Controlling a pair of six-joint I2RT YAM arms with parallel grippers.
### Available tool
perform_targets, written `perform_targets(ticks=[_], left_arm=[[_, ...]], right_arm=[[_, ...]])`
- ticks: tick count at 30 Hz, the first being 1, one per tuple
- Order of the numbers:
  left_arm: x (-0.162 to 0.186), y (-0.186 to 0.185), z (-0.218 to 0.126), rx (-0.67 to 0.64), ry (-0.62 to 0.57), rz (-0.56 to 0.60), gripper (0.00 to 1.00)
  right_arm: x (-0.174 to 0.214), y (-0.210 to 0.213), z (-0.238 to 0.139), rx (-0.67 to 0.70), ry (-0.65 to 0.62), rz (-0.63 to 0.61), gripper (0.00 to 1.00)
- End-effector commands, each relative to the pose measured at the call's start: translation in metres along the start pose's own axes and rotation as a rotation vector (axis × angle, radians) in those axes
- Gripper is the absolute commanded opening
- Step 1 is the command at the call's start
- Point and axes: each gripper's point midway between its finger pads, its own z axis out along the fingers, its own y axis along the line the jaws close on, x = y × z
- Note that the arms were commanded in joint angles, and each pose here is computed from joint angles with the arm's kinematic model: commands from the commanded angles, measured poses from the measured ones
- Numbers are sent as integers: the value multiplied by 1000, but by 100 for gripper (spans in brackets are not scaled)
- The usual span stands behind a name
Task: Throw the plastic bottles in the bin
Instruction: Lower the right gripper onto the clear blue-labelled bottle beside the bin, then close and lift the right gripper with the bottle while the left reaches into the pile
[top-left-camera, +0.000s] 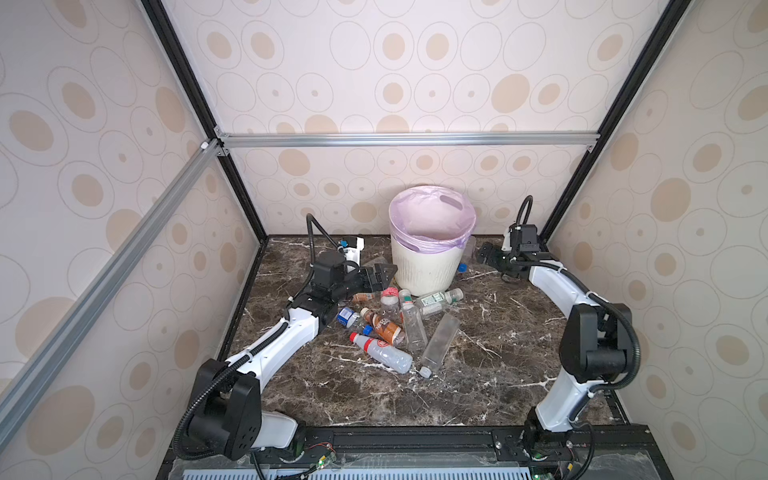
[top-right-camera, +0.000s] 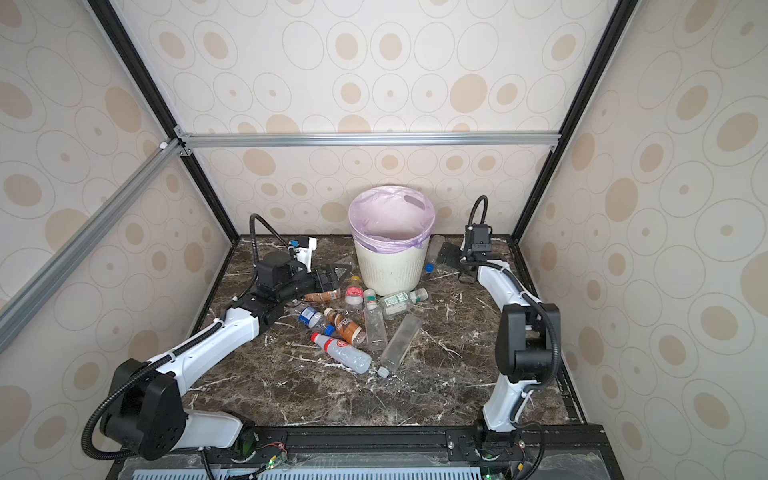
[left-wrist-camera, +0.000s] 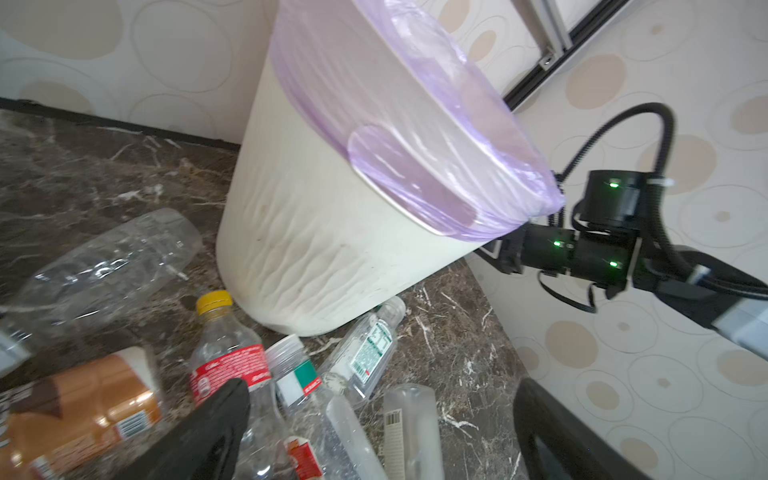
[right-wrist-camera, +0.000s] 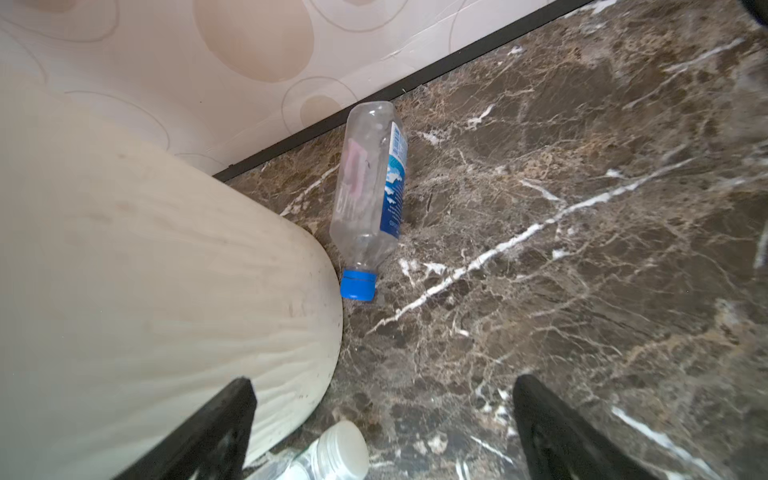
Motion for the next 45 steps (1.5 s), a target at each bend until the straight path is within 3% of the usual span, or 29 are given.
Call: perform_targets(ticks=[1, 6, 11, 20, 32, 45], left_arm=[[-10, -27, 1, 102, -53, 27, 99], [-8, -47, 4, 139, -68, 63, 99], [-1, -78, 16, 114, -81, 179, 99], [51, -116, 48, 29, -48, 404, 99], [113, -134, 86, -49, -3, 621, 99], [140, -143, 102, -69, 40, 715, 99]], right_arm=[[-18, 10, 16, -50, -14, 34, 100], [-21, 9, 47, -48, 27, 41, 100], [-18, 4, 75, -31, 61, 41, 100], [-14, 1, 105, -33, 98, 40, 100], [-6, 0, 138, -14, 148, 48, 100], [-1, 7, 165, 18, 170, 28, 89]])
